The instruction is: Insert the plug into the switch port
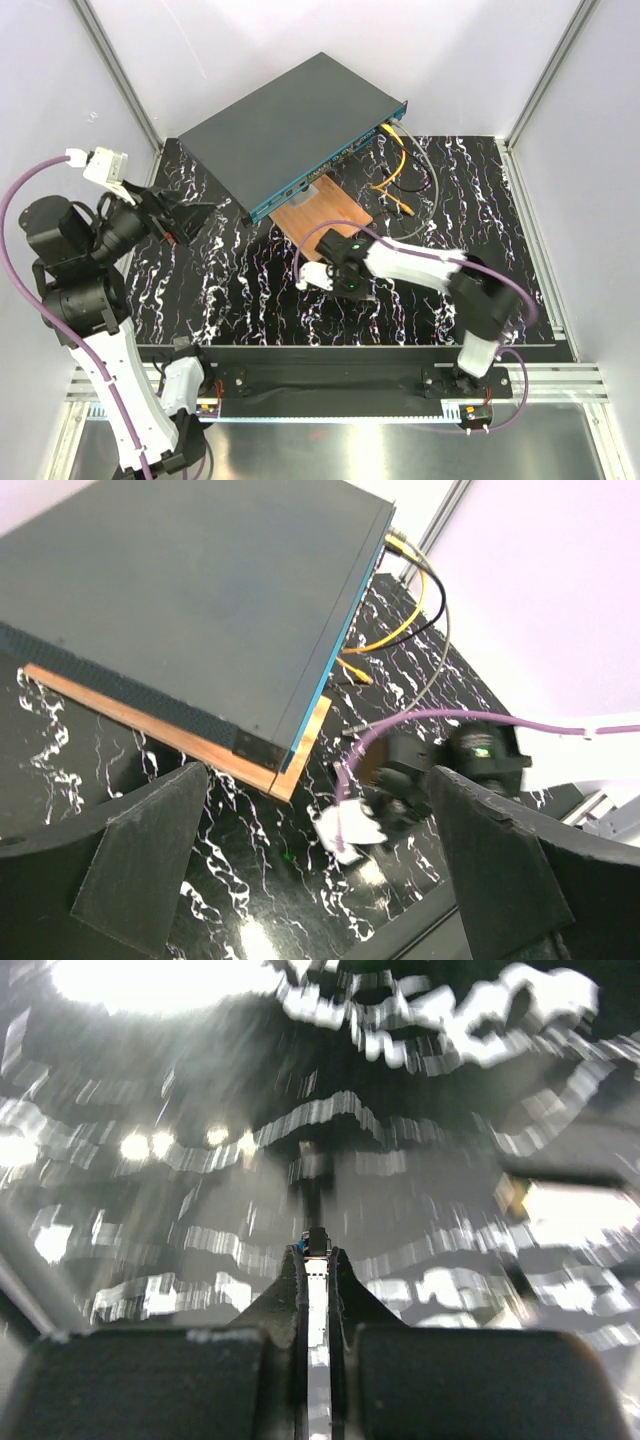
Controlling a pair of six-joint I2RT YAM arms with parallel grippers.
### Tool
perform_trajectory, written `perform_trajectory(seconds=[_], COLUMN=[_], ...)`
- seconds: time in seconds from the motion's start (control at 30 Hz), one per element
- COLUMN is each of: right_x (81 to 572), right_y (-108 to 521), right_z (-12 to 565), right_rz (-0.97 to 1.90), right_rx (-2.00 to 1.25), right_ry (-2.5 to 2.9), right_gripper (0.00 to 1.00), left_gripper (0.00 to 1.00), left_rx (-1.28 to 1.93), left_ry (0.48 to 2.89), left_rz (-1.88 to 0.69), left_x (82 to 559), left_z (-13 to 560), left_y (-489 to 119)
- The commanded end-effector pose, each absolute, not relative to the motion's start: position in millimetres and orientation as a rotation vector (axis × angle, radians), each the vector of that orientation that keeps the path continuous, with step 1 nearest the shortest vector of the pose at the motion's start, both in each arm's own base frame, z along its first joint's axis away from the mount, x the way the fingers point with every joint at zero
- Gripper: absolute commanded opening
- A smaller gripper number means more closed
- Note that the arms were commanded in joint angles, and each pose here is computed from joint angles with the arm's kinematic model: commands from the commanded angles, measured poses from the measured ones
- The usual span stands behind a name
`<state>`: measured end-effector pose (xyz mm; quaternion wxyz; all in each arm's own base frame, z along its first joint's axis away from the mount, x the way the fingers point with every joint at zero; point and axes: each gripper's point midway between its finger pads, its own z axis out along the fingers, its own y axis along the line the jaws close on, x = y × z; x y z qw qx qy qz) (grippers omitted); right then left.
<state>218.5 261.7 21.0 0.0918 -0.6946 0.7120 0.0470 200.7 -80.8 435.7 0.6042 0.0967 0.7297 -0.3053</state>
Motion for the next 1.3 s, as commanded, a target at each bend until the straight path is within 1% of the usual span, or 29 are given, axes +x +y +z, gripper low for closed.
perform_trajectory(seconds=[0.0,0.07,0.1,0.17,0.2,0.23,0.27,0.33,0.37,0.43,0.47,0.5,0.53,0.57,0.6,0.63,0.67,0.7,0.73,0.8,0.9,0.97,1.07,1.17,1.2,1.23,1.27], right_x=[226.3,225.5,226.7,221.1,217.8,212.9,194.4,177.5,162.8,144.0,140.7,135.6,130.4,129.0,126.4,122.7,121.0,118.0,115.3,116.5,111.9,108.5,102.9,103.4,103.5,103.5,103.1], right_y=[267.9,273.9,278.1,283.5,286.5,288.1,287.8,291.5,293.5,287.0,287.6,283.0,282.4,280.0,276.1,274.1,273.1,271.9,271.5,271.6,275.0,277.1,277.8,281.0,282.1,282.8,282.2], right_z=[108.0,143.0,177.1,208.9,244.8,264.6,298.7,346.4,364.7,437.3,436.4,468.0,479.6,492.7,516.1,526.2,534.1,547.7,553.7,566.4,574.5,580.3,586.1,580.7,577.3,575.4,574.8], right_rz=[0.13,0.162,0.178,0.24,0.268,0.293,0.374,0.459,0.537,0.654,0.708,0.742,0.827,0.854,0.884,0.944,0.968,0.996,1.061,1.11,1.19,1.225,1.252,1.262,1.264,1.261,1.256], right_rx=[-1.999,-1.977,-1.918,-1.861,-1.792,-1.765,-1.728,-1.631,-1.599,-1.362,-1.336,-1.247,-1.178,-1.129,-1.062,-1.006,-0.984,-0.955,-0.912,-0.861,-0.829,-0.824,-0.833,-0.84,-0.845,-0.852,-0.852], right_ry=[1.797,1.691,1.643,1.587,1.5,1.435,1.313,1.153,1.083,0.965,1.01,0.96,1.0,1.0,0.968,0.984,0.97,0.929,0.943,0.923,0.903,0.876,0.839,0.837,0.838,0.835,0.83], right_gripper=[0.0,0.0,0.0,0.0,0.0,0.0,0.0,0.0,0.0,0.0,0.0,0.0,0.0,0.0,0.0,0.0,0.0,0.0,0.0,0.0,0.0,0.0,0.0,0.0,0.0,0.0,0.0], left_gripper=[0.98,0.98,0.98,0.97,0.97,0.97,0.98,0.99,0.99,0.99,0.99,0.99,0.99,0.99,0.99,0.99,0.99,0.99,0.99,0.99,0.99,0.96,0.93,0.84,0.82,0.77,0.76], left_rx=[0.304,0.304,0.31,0.325,0.337,0.38,0.431,0.556,0.6,0.715,0.776,0.799,0.807,0.815,0.816,0.821,0.814,0.833,0.839,0.886,0.909,0.924,0.971,0.979,0.956,0.954,0.954], left_ry=[1.615,1.624,1.625,1.633,1.64,1.639,1.635,1.606,1.585,1.504,1.437,1.422,1.398,1.364,1.286,1.272,1.243,1.219,1.215,1.137,1.059,1.03,0.966,0.915,0.946,0.942,0.93], left_rz=[-0.699,-0.716,-0.724,-0.746,-0.756,-0.782,-0.78,-0.817,-0.81,-0.839,-0.831,-0.916,-0.937,-0.952,-0.95,-0.992,-0.996,-1.052,-1.08,-1.117,-1.129,-1.137,-1.141,-1.162,-1.215,-1.24,-1.262], left_x=[198.0,202.4,203.3,206.8,207.4,204.6,203.7,191.6,189.1,178.7,175.8,164.5,163.3,161.7,159.8,159.2,161.8,156.1,160.7,150.7,149.4,153.4,143.1,139.2,142.5,140.6,137.8], left_z=[462.5,463.1,463.5,463.8,461.9,461.6,460.5,459.6,460.1,455.7,465.6,459.5,459.5,462.3,478.5,474.0,480.9,483.9,485.7,495.8,507.7,512.6,519.0,533.6,533.0,534.5,536.9], left_y=[-86.4,-85.6,-86.3,-88.8,-90.9,-99.1,-103.2,-120.0,-123.4,-135.4,-139.4,-148.4,-151.5,-155.1,-158.5,-165.0,-166.9,-179.7,-187.1,-207.8,-229.8,-239.2,-252.8,-264.4,-270.0,-271.9,-274.3])
